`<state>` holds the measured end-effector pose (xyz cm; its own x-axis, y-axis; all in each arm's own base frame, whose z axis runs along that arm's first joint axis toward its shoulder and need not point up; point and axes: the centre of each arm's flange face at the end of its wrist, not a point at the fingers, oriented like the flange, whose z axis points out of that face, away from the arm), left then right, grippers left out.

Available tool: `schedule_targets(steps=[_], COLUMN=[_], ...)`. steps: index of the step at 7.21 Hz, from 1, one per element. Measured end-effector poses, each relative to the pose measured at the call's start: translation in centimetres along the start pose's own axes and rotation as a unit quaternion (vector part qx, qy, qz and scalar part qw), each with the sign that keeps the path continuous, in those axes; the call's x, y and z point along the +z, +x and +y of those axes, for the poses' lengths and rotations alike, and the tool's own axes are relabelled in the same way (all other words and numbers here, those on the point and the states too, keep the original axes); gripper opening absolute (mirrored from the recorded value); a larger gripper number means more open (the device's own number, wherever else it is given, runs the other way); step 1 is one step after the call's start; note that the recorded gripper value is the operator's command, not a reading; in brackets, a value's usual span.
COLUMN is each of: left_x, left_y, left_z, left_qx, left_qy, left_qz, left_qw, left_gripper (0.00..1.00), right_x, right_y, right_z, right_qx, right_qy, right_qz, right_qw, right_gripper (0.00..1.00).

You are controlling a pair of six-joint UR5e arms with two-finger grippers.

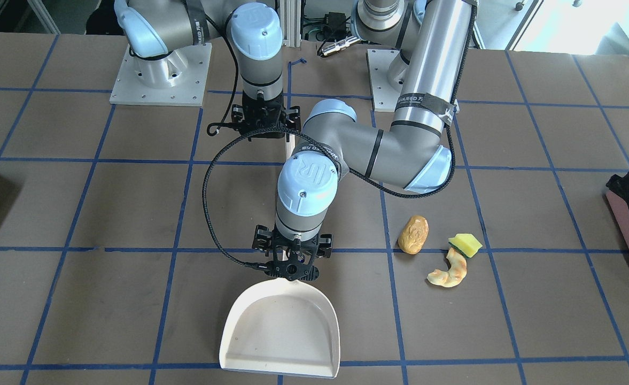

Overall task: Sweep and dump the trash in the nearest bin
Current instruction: 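Grasp the dustpan handle with the left gripper while the right grasps the brush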

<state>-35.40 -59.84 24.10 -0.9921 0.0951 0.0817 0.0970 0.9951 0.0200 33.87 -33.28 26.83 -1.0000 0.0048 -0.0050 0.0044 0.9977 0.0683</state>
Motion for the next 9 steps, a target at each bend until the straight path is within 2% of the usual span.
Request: schedule_targets(steps=[1,2,3,5,6,7,9], left_x=[0.1,0.1,0.2,0.6,1.0,0.9,-1.0], left_y=[0.5,1.1,1.3,1.2,1.2,1.2,0.1], left_z=[0.4,1.2,1.9,2.6,2.7,2.7,2.3], left_qx=[0.000,0.003,0.008,0.023,0.033,0.041,0.046], left_qy=[-0.003,-0.006,-0.010,-0.017,-0.020,-0.019,-0.013], left_qz=[-0.001,-0.003,-0.005,-0.008,-0.009,-0.010,-0.014], left_qw=[1.0000,1.0000,0.9999,0.9996,0.9992,0.9989,0.9987], left_gripper=[0.50,0.13,0.00,0.00,0.00,0.00,0.00], right_x=[1.5,2.5,3.2,3.9,4.0,4.0,3.9], right_y=[-1.7,-2.5,-2.9,-3.1,-3.1,-3.1,-3.1], right_z=[0.7,1.1,1.3,1.3,1.3,1.3,1.3], right_qx=[-0.012,-0.018,-0.022,-0.024,-0.024,-0.024,-0.015], right_qy=[-0.001,-0.004,-0.009,-0.015,-0.016,-0.017,-0.016], right_qz=[0.002,0.004,0.007,0.011,0.012,0.013,0.012], right_qw=[0.9999,0.9998,0.9997,0.9995,0.9995,0.9995,0.9997], right_gripper=[0.84,0.77,0.70,0.34,0.22,0.14,0.07])
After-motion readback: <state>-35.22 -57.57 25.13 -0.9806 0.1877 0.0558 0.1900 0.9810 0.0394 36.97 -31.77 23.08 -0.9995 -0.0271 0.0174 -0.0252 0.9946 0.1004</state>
